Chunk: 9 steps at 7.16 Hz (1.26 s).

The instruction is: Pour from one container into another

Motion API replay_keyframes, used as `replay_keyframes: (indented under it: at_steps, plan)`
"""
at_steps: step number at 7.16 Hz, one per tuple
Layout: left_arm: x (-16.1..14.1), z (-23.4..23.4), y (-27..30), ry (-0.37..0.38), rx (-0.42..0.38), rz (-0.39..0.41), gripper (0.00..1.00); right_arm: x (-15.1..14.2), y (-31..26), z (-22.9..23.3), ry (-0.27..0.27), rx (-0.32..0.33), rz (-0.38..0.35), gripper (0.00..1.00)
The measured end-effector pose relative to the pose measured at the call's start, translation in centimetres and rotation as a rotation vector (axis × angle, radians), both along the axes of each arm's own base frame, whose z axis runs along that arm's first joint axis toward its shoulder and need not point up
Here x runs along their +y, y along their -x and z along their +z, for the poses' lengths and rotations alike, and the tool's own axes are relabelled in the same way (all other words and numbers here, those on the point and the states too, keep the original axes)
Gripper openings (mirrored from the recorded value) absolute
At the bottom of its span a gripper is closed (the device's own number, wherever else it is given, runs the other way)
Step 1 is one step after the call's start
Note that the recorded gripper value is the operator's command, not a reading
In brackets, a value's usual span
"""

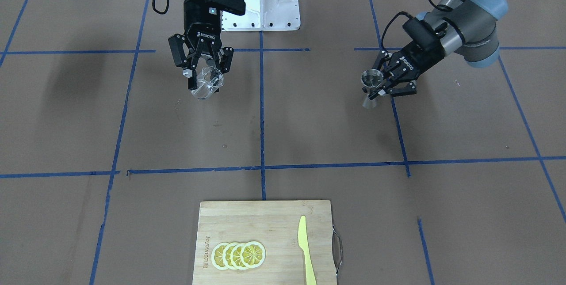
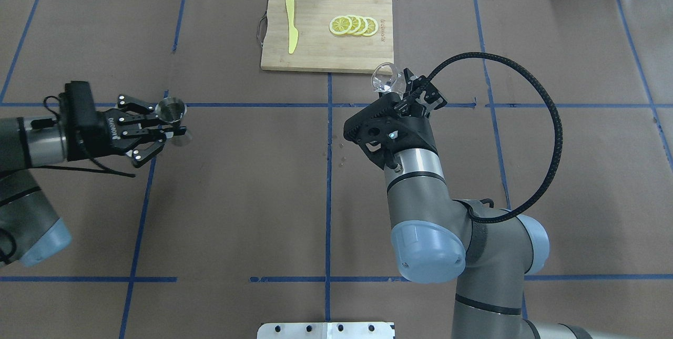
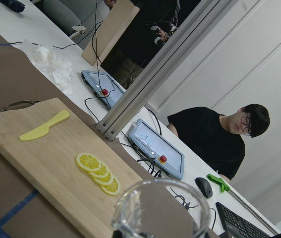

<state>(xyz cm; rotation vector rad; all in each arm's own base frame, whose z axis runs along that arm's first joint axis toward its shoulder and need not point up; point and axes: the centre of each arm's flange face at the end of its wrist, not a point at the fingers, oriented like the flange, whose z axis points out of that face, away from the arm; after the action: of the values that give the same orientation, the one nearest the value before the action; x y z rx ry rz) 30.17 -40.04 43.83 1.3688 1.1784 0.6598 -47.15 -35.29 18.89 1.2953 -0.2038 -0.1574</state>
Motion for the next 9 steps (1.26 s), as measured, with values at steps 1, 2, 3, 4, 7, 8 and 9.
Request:
replay_keyframes:
  at_steps: [1, 2, 3, 4, 7, 8, 9]
  plan:
    - [2.2, 3.1, 2.9, 0.043, 0.027, -0.018, 0.00, 0.0, 0.0, 0.2, 0.002, -0.005, 0.003, 0.00]
    - [3.6, 5.3, 5.5, 0.107, 0.068, -0.070, 0.00, 0.0, 0.0, 0.3, 0.004, -0.006, 0.005, 0.00]
    - [4.8, 7.1, 7.8, 0.176, 0.113, -0.126, 0.00, 0.0, 0.0, 0.5, 0.005, -0.005, 0.005, 0.00]
    - [6.0, 8.8, 9.8, 0.234, 0.145, -0.164, 0.00, 0.0, 0.0, 0.5, 0.005, -0.004, 0.005, 0.00]
    - [7.7, 10.9, 12.0, 0.313, 0.175, -0.202, 0.00, 0.0, 0.1, 0.5, 0.005, -0.005, 0.004, 0.00]
    - [8.1, 11.0, 11.4, 0.330, 0.179, -0.186, 0.00, 0.0, 0.1, 0.4, 0.005, -0.006, 0.004, 0.00]
    - [8.6, 11.3, 10.4, 0.350, 0.180, -0.163, 0.00, 0.0, 0.0, 0.4, 0.005, -0.006, 0.005, 0.00]
